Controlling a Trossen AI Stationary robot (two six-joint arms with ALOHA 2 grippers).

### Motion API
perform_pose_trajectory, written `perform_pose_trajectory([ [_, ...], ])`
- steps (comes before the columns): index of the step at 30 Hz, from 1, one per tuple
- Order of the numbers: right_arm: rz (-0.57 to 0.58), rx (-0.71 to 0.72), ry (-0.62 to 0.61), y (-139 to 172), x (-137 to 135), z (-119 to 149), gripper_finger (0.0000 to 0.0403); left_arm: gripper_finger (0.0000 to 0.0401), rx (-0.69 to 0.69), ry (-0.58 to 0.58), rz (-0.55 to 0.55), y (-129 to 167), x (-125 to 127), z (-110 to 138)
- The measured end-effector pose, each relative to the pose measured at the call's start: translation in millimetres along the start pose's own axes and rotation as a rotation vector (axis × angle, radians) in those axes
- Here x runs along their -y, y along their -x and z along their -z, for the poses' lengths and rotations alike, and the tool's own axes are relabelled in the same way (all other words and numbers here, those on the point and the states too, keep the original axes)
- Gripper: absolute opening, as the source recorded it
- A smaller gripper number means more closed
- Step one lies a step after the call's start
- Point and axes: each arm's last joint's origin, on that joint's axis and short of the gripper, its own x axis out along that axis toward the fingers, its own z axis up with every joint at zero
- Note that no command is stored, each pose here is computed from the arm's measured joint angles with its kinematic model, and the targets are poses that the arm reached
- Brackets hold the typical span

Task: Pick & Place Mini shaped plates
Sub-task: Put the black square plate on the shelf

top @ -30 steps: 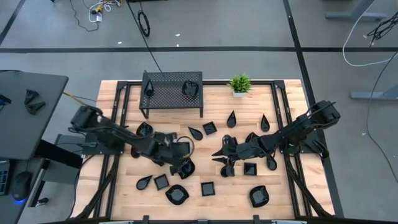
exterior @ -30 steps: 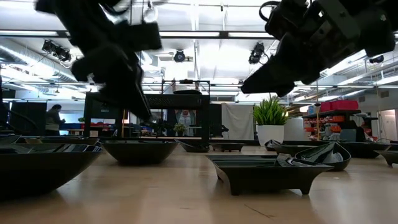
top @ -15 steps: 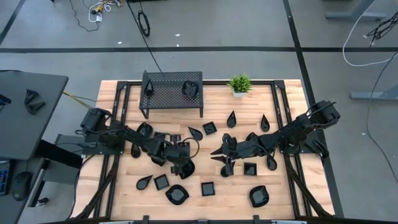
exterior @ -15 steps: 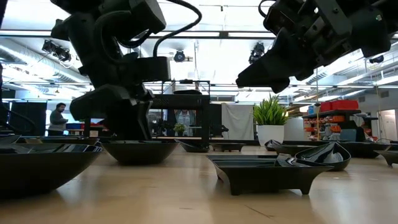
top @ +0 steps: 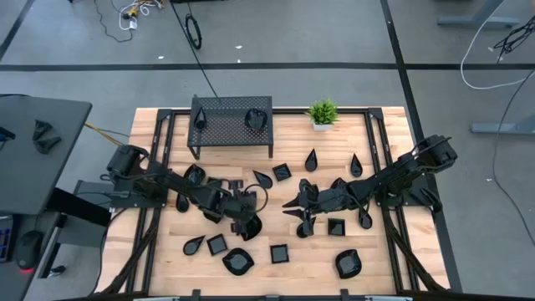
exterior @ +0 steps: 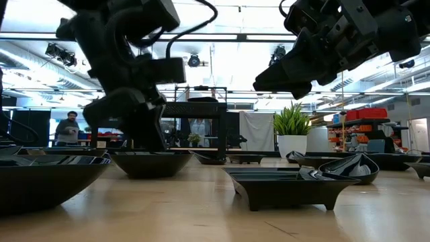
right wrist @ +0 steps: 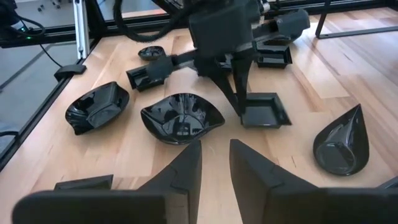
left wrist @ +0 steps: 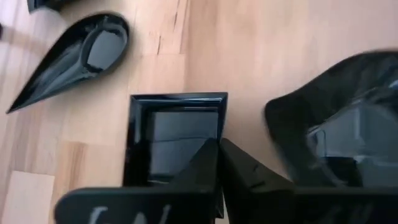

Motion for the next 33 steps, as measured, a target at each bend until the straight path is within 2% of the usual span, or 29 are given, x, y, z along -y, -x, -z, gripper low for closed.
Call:
perform_pose_trajectory([
  [7, 0.000, 0.001, 0.005, 0.0, 0.0, -0.1, 0.0087, 0.0005, -0.022, -0.042, -0.038, 44.8, -4.2, -29.7],
  [13, -0.002, 0.010, 0.002, 0.0, -0.2, -1.1, 0.0087, 0.0013, -0.019, -0.131, -0.228, 96.2, -23.8, -53.4],
  [19, -0.004, 0.017, 0.003, -0.1, -0.3, -1.7, 0.0087, 0.0005, -0.007, -0.134, -0.345, 134.1, -75.6, -57.9],
  [24, -0.003, 0.019, 0.021, -0.1, -0.3, -1.9, 0.0087, 0.0010, -0.006, -0.095, -0.355, 152.1, -128.4, -55.7],
  [29, 0.001, 0.033, 0.036, -0.6, 1.6, -3.7, 0.0087, 0.0008, -0.085, -0.032, -0.360, 135.9, -179.2, -40.9],
  [33, 0.004, 0.037, 0.031, -0.8, 2.7, -4.3, 0.0087, 0.0006, -0.111, -0.026, -0.416, 120.0, -209.0, -30.3],
])
